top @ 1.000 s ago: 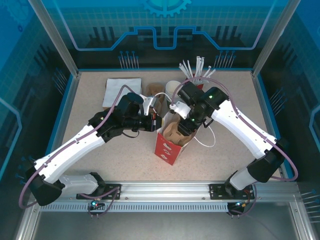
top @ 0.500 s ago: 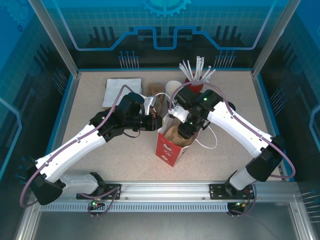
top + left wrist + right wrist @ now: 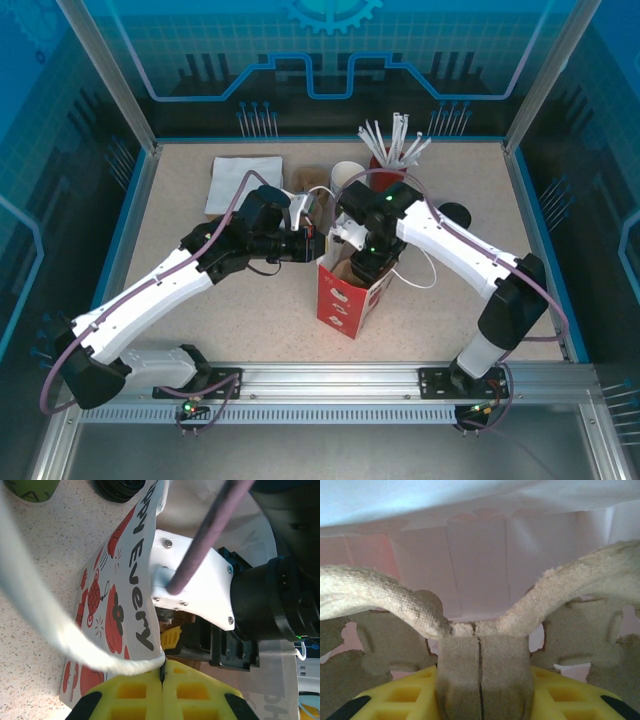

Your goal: Pack the takeout coffee

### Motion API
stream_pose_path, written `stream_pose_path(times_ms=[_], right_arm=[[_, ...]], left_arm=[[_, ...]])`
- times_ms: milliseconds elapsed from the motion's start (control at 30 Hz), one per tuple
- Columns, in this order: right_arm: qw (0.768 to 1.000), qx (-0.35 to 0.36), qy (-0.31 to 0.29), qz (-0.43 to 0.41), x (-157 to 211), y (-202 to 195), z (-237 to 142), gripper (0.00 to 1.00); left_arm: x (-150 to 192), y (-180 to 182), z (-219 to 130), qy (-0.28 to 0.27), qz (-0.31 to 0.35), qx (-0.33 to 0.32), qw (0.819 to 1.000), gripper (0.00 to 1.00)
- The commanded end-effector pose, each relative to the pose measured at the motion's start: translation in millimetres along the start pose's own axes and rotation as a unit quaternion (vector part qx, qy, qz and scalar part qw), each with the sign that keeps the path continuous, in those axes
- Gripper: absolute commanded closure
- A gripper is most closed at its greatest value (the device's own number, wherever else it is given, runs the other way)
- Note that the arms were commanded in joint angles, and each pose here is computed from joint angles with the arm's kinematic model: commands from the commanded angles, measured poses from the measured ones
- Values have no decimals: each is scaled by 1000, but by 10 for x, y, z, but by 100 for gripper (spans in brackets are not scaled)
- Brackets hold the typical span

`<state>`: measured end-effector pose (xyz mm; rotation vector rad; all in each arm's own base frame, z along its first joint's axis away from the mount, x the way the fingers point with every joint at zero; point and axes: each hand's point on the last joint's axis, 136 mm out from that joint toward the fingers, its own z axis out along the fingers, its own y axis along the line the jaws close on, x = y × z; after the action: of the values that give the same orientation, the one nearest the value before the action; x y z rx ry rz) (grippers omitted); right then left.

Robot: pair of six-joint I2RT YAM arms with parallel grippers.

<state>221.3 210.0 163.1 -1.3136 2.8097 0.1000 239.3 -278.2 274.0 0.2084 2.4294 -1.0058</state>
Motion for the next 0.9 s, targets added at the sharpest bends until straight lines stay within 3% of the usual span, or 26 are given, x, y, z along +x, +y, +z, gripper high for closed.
stream_pose_path(times_ms=[0,233,867], right_arm=[[1000,0,27,-6,68,54,110,60],[999,-8,36,-23,127,99,170,60],[992,13,115,-42,255,-3,638,59]], left_arm=[[-98,-118,-37,-19,4,13,1000,100],[-119,-26,-76,-28,9,-15,999,100],[-205,-110,-177,-46,30,-11,998,100]])
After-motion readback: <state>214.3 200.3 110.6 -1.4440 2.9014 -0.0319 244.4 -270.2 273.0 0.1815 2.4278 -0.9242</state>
